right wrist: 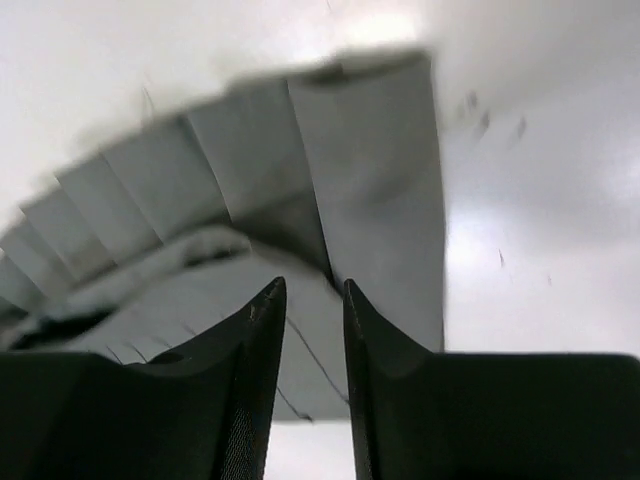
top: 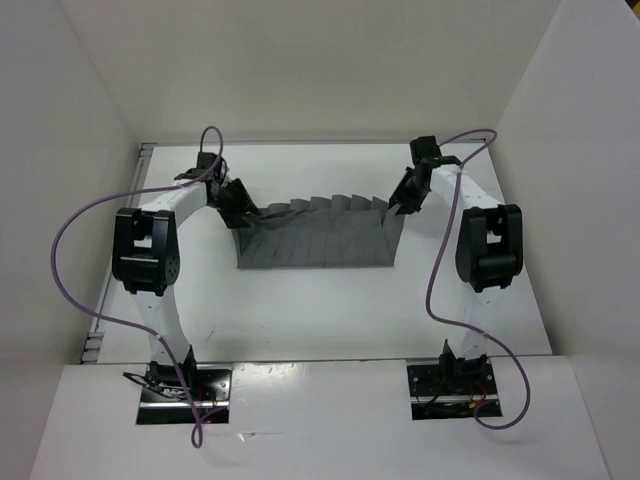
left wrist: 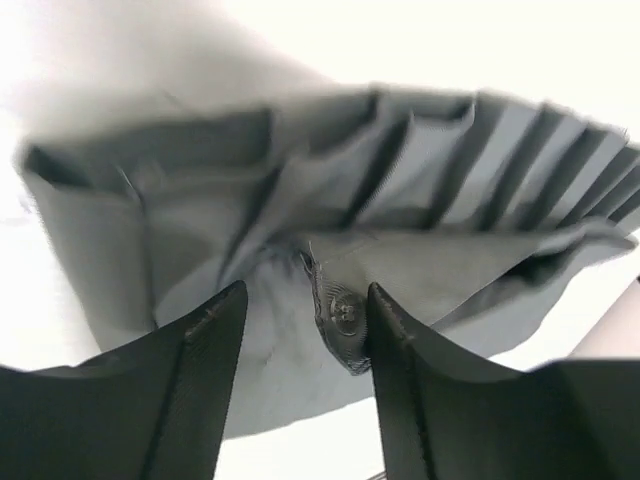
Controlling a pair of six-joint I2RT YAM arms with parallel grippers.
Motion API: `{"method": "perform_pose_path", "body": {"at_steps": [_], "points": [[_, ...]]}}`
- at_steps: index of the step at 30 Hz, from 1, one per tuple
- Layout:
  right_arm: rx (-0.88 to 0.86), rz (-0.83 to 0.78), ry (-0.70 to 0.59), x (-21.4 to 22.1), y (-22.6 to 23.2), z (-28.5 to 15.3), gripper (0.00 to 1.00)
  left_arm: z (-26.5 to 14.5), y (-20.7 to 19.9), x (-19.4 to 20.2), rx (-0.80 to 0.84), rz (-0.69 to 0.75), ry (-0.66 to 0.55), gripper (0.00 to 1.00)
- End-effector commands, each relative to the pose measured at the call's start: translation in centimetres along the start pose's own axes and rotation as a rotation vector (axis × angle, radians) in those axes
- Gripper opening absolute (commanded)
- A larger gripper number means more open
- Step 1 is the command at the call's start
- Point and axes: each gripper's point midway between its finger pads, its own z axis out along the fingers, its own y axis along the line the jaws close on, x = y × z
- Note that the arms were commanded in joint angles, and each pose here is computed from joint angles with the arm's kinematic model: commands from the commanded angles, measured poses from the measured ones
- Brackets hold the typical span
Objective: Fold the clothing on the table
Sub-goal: Fold the skirt
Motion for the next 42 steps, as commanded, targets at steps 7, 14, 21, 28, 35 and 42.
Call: {"method": "perform_pose_path", "body": {"at_steps": [7, 14, 21, 28, 35, 42], "points": [[-0.170, -0.146, -0.322, -5.0, 6.0, -10.6, 0.42, -9.5, -4.9, -5.1, 0.162, 0.018, -0.296, 0.69], [-0.159, -0.226, -0.126, 2.5, 2.6, -9.0, 0.52, -12.6, -2.3, -2.1, 0.081, 0.083, -0.339, 0.81], [-0.058, -0.252, -0.082, 4.5, -0.8, -7.4, 0.59, -10.6, 1.5, 2.5, -0.051, 0.136, -0.254, 0.81], [0.015, -0.259, -0.021, 4.9, -2.0, -4.3, 0.59, -6.7, 6.5, 6.4, -0.165, 0.068, -0.111, 0.81], [0.036, -0.255, 0.049, 5.6, -2.3, -2.0, 0.59, -4.5, 6.7, 6.8, -0.156, 0.048, -0.064, 0.82], [0.040, -0.264, 0.056, 5.9, -2.6, -2.3, 0.59, -2.4, 6.4, 7.2, -0.102, 0.046, -0.019, 0.84]]}}
